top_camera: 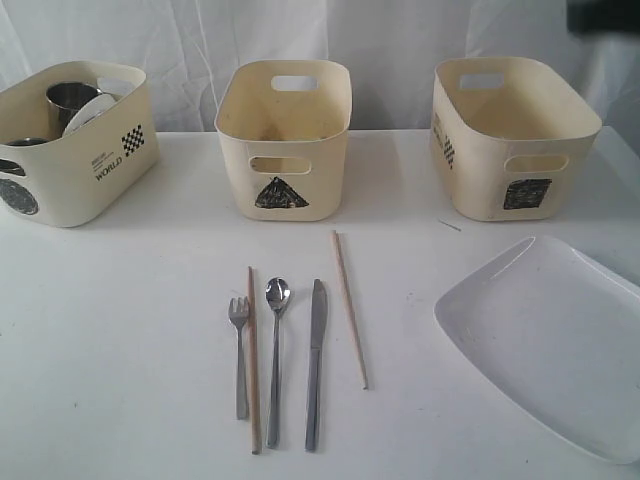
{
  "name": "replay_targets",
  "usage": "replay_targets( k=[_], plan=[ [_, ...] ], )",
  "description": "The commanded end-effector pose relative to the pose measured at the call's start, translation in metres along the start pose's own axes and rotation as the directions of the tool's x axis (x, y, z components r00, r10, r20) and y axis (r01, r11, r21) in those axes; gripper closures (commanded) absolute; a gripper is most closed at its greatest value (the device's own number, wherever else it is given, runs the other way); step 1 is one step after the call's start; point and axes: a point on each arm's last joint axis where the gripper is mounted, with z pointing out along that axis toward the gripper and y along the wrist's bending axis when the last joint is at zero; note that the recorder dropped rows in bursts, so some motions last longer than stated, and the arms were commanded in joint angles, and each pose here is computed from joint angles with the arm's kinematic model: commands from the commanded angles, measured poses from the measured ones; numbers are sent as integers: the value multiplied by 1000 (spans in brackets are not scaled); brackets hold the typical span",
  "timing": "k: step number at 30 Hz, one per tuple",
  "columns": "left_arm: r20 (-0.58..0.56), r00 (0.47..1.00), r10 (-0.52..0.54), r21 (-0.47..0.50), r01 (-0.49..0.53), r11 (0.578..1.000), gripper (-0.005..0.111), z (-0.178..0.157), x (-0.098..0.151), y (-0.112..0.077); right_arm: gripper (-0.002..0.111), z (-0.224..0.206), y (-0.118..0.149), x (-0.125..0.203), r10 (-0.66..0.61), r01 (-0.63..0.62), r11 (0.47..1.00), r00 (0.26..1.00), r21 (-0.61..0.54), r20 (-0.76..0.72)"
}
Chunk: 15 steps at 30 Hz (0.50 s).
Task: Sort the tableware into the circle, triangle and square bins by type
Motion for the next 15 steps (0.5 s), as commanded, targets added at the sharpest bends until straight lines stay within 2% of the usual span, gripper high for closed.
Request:
replay_targets(
  k=[1,2,3,5,6,8,10,13,15],
  plan=[
    [-32,999,2,0,-2,1000,107,0,4,0,108,20,-32,59,89,173,895,833,410,-547],
    [-32,999,2,0,-2,1000,107,0,4,0,108,22,-21,61,67,148,934,820,325,-568],
    [-32,999,2,0,-2,1000,107,0,4,0,108,21,-7,57,63,71,974,830,217,-555],
    [-32,999,2,0,-2,1000,107,0,4,0,108,14,24,45,17,-43,998,864,-40,-503],
    [-32,999,2,0,-2,1000,107,0,4,0,108,9,43,37,3,-94,980,890,-176,-456],
    [-32,999,2,0,-2,1000,107,0,4,0,108,4,77,26,9,-165,922,913,-350,-407],
    [-32,999,2,0,-2,1000,107,0,4,0,108,5,108,24,-21,-200,876,893,-438,-449],
    [-32,999,2,0,-2,1000,107,0,4,0,108,24,156,29,-159,-198,832,809,-518,-566],
    [-32,999,2,0,-2,1000,107,0,4,0,108,42,187,38,-276,-195,807,710,-558,-648]
  ],
)
